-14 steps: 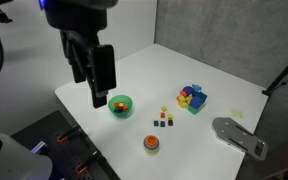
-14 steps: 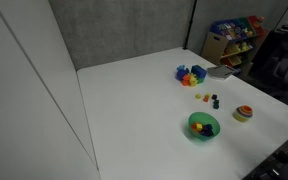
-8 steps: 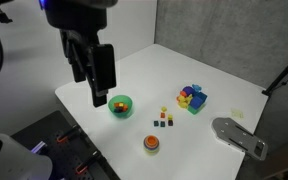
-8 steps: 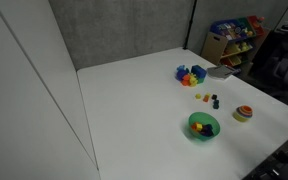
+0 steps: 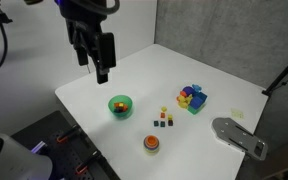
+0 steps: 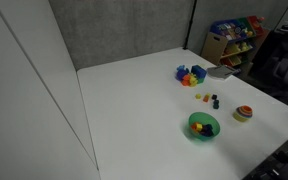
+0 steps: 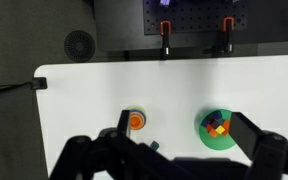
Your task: Pick up one yellow block and put it in the green bowl
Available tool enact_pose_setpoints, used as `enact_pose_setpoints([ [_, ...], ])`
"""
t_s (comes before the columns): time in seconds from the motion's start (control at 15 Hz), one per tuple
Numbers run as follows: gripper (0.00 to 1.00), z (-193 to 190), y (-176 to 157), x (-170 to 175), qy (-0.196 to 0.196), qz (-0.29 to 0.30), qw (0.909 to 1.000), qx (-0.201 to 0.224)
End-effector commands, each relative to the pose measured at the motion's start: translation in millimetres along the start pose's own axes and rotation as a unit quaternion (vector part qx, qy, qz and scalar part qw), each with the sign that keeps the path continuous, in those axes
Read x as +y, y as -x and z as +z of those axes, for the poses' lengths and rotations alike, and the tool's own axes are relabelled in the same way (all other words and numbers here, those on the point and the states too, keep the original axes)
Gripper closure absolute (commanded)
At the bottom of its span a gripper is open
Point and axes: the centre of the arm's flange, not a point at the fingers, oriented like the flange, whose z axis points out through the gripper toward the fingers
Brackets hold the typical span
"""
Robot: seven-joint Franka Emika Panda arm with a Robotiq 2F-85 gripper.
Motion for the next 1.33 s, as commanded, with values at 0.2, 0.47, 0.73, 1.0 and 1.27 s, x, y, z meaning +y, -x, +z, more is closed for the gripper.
enact_pose_setpoints([
  [0.2,0.0,22,-69,-42,-0.003,0.035,0.999,0.026],
  [0.47,0.0,55,-120,-60,0.006,0.062,0.9965,0.055],
  [0.73,0.0,96,-169,-71,0.005,0.091,0.9933,0.071],
  [1.0,0.0,136,-211,-77,-0.009,0.09,0.9931,0.074],
  [1.27,0.0,161,-246,-80,-0.014,0.068,0.9954,0.065],
])
